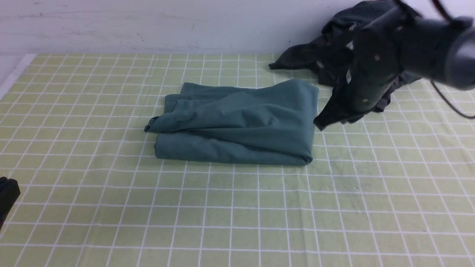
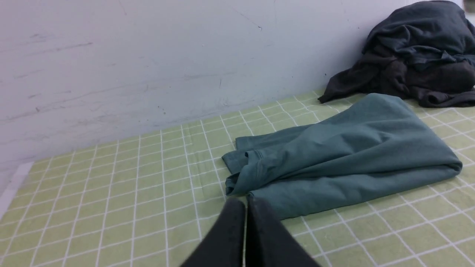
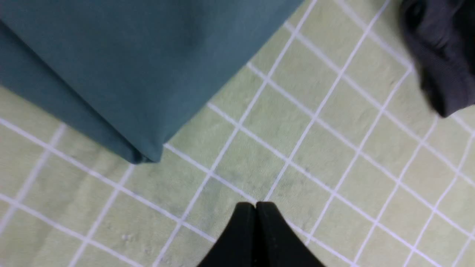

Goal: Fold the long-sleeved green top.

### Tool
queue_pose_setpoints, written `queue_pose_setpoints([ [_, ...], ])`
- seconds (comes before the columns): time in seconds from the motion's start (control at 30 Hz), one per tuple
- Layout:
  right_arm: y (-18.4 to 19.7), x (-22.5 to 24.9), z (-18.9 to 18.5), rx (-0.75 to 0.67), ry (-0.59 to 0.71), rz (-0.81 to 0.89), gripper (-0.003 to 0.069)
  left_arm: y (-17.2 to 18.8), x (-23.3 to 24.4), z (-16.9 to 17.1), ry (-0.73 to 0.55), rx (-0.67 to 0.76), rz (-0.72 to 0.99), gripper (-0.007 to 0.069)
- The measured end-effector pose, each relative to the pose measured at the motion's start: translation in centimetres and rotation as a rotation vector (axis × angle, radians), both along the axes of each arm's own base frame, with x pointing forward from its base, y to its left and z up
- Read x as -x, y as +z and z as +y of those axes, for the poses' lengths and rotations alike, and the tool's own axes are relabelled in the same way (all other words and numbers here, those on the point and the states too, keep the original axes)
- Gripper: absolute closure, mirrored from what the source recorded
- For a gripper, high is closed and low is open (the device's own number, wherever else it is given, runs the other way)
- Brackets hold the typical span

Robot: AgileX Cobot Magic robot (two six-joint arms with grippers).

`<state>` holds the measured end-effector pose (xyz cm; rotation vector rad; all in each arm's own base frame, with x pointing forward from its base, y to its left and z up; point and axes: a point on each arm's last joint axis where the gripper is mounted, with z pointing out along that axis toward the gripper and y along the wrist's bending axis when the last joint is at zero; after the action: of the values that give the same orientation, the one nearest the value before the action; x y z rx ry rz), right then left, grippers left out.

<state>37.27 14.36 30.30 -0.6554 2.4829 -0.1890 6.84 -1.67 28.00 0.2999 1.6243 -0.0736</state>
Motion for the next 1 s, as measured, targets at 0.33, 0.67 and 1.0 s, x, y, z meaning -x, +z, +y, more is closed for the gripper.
queue_pose_setpoints([
  [0.33,10.4,12.9,-3.9,-0.401,0.069,-0.410,0.0669,-1.1,-0.2,0.1,0.009,-0.051,0.008,0.0628],
  [0.67,3.2,25.0,-8.2,-0.740,0.168,-0.947,0.0669,-1.3,-0.2,0.1,0.007,-0.056,0.028,0.0628],
  [1.0,-4.3,29.6,-11.0,-0.882,0.087,-1.008,0.0669,-1.3,-0.2,0.1,0.007,-0.056,0.029,0.0628],
])
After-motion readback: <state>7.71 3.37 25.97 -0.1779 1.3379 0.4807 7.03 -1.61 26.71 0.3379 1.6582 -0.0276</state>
